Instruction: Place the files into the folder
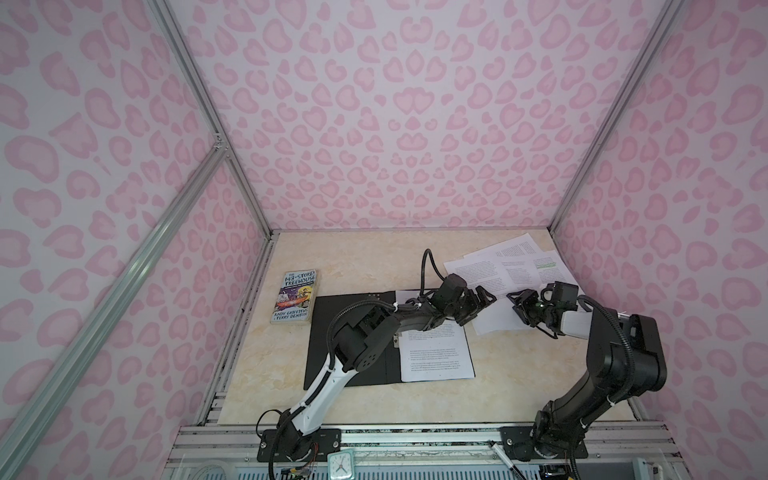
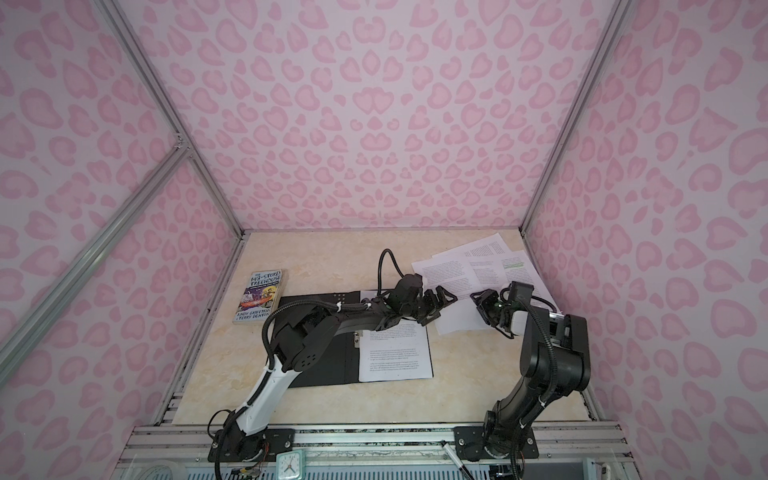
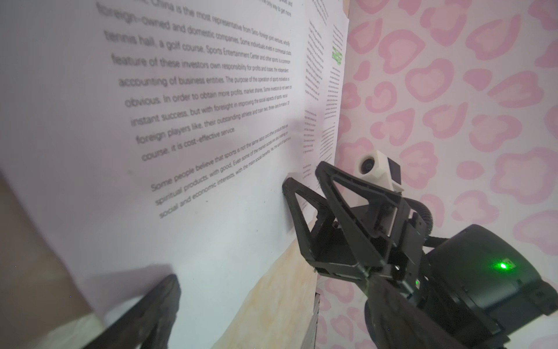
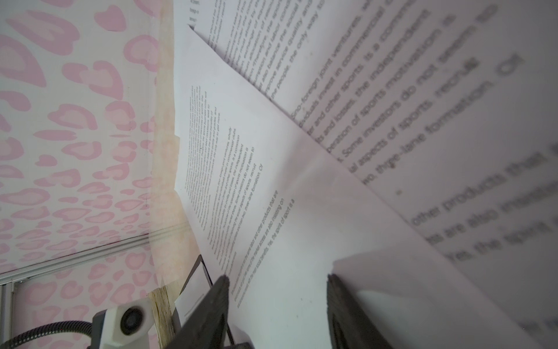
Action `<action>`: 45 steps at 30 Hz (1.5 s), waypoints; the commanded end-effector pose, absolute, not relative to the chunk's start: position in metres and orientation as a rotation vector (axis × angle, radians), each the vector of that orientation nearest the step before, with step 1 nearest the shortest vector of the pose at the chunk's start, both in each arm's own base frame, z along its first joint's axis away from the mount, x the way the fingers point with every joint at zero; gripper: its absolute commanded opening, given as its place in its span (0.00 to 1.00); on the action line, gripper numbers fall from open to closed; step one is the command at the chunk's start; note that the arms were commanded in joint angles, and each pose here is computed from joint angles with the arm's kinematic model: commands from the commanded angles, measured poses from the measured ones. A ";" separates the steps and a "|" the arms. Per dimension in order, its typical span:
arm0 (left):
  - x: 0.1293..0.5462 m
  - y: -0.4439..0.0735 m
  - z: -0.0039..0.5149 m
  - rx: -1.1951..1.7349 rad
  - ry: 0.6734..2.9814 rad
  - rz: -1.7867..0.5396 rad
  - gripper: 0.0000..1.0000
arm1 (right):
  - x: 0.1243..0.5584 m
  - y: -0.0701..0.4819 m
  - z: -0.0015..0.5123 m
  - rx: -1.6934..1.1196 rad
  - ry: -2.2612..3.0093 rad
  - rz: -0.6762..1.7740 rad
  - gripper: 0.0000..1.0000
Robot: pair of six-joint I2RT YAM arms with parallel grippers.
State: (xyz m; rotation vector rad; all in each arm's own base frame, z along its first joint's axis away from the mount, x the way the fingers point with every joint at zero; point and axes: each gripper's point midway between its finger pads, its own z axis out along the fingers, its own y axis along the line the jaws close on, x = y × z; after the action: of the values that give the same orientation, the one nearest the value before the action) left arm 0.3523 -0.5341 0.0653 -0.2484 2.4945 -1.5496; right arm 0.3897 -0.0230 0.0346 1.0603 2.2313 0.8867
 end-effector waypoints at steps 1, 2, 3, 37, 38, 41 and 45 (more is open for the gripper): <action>0.349 -0.533 0.072 -0.221 2.519 -1.526 0.98 | 0.375 -0.038 0.034 1.076 2.336 0.685 0.56; 0.348 -0.531 0.066 -0.229 2.544 -1.504 0.98 | 0.379 -0.043 0.043 1.059 2.339 0.649 0.57; 0.347 -0.529 0.061 -0.236 2.566 -1.485 0.99 | 0.381 -0.048 0.048 1.053 2.341 0.621 0.59; 0.334 -0.512 0.020 -0.041 2.790 -1.282 1.00 | 0.362 -0.046 0.024 0.977 2.516 0.596 0.66; 0.334 -0.511 0.020 -0.035 2.791 -1.278 0.99 | 0.362 -0.044 0.028 0.969 2.508 0.615 0.67; 0.333 -0.510 0.017 -0.025 2.800 -1.274 1.00 | 0.368 -0.034 0.042 0.924 2.483 0.711 0.70; 0.332 -0.506 0.013 -0.013 2.813 -1.264 1.00 | 0.375 -0.018 0.061 0.887 2.423 0.881 0.73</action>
State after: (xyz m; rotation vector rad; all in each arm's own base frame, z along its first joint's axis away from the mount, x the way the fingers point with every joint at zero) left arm 0.3432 -0.5272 0.0532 0.0355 2.6614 -1.4253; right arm 0.3739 -0.0345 0.0487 0.9160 2.4523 0.7258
